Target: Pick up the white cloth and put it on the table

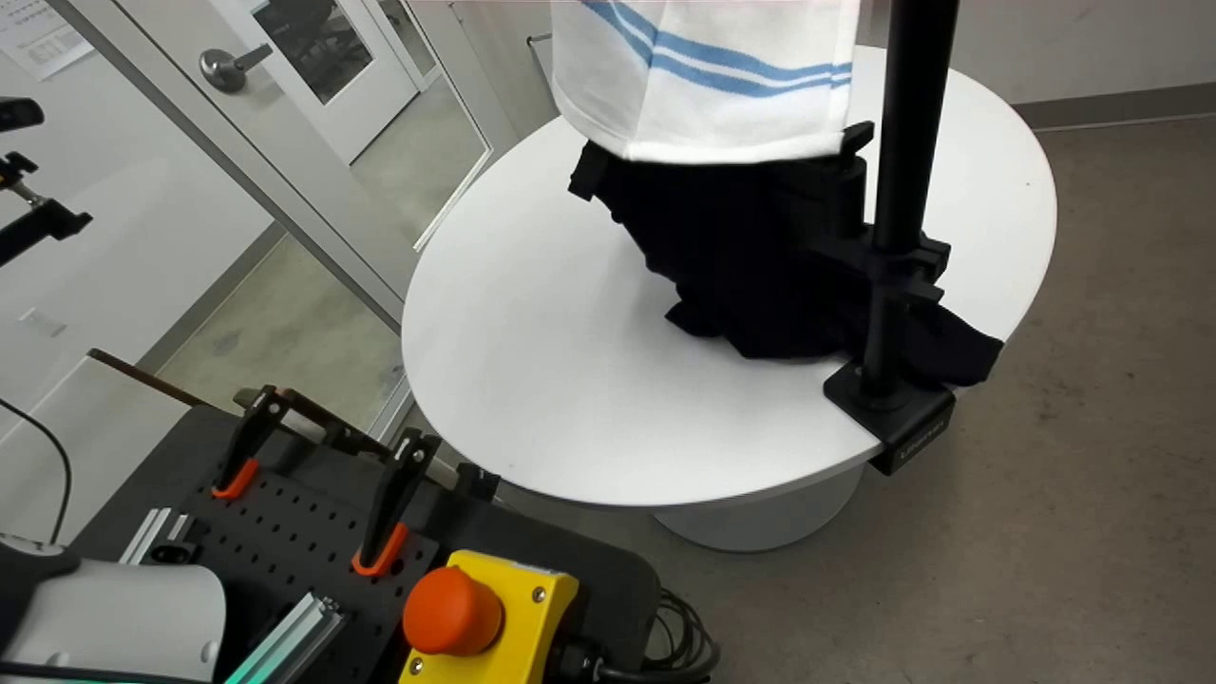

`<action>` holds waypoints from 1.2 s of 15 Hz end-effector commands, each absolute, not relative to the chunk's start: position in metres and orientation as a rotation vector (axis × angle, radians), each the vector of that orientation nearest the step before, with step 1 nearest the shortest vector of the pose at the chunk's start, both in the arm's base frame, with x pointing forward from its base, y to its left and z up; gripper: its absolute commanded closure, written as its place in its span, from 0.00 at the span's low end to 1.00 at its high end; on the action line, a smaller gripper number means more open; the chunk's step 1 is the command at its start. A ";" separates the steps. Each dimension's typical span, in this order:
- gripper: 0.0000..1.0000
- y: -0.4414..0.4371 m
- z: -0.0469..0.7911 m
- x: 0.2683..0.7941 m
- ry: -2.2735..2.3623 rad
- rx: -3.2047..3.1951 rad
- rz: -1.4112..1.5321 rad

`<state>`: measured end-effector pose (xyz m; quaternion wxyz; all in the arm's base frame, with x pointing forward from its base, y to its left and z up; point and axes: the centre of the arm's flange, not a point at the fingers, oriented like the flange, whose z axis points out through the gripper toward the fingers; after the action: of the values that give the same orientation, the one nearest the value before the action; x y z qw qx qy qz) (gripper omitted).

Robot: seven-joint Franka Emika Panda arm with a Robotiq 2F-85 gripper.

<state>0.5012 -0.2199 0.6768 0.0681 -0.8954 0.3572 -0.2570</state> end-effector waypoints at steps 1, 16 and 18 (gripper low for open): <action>0.99 -0.200 0.704 0.495 0.977 -2.689 -0.794; 0.99 -0.021 0.733 0.478 0.411 -2.761 -0.639; 0.99 -0.011 0.714 0.474 0.365 -2.802 -0.525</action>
<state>0.4843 -0.0213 0.7357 0.1287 -0.9537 0.1549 -0.2233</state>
